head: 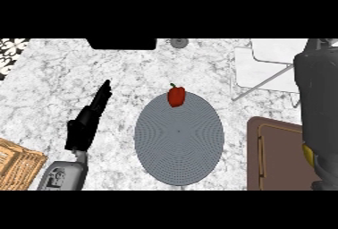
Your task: Pick the pear from the placemat and place it in the tiered shelf
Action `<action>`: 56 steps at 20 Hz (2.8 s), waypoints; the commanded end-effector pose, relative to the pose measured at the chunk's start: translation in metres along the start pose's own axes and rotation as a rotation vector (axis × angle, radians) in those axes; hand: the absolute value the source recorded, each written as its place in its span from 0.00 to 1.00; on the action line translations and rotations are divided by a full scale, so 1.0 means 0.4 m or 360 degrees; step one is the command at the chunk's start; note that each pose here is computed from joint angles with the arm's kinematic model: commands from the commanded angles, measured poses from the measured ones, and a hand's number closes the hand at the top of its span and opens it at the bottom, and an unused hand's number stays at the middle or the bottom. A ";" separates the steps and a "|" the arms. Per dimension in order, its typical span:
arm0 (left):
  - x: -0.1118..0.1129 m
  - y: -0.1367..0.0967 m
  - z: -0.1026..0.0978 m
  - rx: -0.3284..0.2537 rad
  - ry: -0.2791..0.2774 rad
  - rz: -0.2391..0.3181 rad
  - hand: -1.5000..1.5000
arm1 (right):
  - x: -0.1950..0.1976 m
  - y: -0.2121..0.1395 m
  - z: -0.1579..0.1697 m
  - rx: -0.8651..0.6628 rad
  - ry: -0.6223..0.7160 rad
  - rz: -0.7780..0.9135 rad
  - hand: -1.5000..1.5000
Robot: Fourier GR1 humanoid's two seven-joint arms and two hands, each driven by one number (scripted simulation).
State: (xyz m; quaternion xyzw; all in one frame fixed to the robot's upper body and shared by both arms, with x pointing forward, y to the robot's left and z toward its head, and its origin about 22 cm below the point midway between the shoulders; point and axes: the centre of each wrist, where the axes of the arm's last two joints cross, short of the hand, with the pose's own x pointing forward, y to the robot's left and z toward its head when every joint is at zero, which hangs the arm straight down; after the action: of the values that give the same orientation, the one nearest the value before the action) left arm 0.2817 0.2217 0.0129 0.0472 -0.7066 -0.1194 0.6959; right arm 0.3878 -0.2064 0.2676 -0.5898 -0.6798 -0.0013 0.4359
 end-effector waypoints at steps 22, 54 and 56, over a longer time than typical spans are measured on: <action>0.007 0.029 0.005 -0.0003 0.0013 -0.0013 0.50 | -0.234 0.013 -0.045 -0.0148 0.0392 0.0098 0.00; -0.012 0.046 0.007 0.0095 0.0039 -0.0006 0.50 | -0.302 -0.624 -0.129 -0.0319 0.0948 -0.0428 0.00; -0.006 0.042 0.025 0.0084 0.0039 0.0008 0.50 | -0.334 -0.684 -0.099 -0.0301 0.0925 -0.0368 0.00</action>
State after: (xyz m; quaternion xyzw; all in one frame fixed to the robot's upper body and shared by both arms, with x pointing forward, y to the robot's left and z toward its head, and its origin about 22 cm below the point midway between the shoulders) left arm 0.2742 0.2378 0.0096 0.0641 -0.7008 -0.0997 0.7034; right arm 0.2263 -0.4007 0.3495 -0.5076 -0.6079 -0.3070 0.5278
